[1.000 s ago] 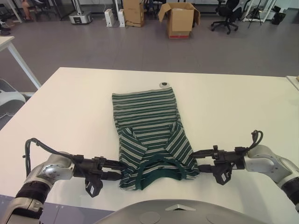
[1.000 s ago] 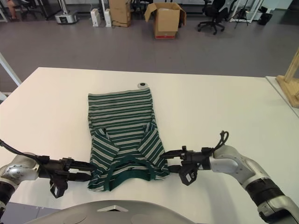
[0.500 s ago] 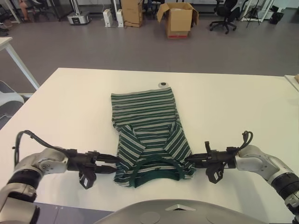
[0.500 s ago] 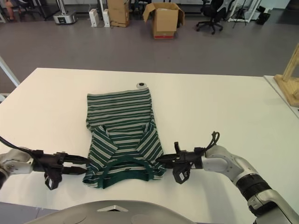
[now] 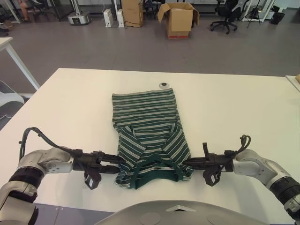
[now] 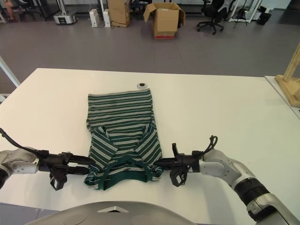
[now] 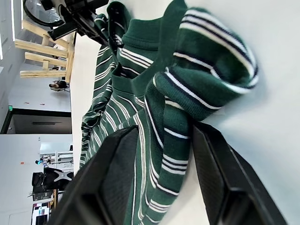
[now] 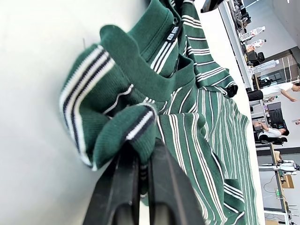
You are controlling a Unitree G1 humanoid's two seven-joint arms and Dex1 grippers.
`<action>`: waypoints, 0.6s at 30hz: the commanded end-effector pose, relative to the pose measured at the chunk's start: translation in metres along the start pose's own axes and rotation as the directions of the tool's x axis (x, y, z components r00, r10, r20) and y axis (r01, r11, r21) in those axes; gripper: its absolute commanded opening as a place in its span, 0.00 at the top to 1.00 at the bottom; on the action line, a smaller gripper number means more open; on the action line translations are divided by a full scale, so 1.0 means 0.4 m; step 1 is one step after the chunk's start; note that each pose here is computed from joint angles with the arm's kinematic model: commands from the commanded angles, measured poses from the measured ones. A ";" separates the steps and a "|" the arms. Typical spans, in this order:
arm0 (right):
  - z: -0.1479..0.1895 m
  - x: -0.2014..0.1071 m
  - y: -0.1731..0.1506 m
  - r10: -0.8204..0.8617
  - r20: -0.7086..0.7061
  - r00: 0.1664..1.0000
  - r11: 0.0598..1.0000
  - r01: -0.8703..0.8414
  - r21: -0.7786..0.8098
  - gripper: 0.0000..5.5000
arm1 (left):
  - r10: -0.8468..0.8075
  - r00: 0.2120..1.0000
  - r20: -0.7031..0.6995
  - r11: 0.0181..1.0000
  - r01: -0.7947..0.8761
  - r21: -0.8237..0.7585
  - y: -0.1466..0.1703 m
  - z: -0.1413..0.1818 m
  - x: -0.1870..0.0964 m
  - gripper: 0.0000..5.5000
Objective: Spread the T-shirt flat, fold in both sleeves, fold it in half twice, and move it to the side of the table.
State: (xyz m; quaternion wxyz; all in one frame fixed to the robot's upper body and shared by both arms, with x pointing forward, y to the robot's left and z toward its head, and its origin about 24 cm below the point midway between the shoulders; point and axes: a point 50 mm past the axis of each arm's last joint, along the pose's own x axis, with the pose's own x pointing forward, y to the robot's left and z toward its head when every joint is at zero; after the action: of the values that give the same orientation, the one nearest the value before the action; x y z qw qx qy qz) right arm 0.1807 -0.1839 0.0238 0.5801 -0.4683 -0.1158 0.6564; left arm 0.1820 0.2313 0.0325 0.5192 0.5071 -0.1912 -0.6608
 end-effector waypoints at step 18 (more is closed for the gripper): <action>0.205 -0.085 -0.025 0.225 0.329 0.917 0.542 -0.399 0.740 1.00 | -0.318 0.892 0.322 0.872 0.408 -0.269 -0.029 0.201 0.028 1.00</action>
State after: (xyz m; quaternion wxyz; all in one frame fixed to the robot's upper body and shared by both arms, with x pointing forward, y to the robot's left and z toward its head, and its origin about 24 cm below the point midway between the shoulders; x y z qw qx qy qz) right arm 0.1201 -0.1850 0.0663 0.5857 -0.1589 0.1986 0.7696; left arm 0.1270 0.2034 0.0366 0.4223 0.3940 -0.1212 -0.8073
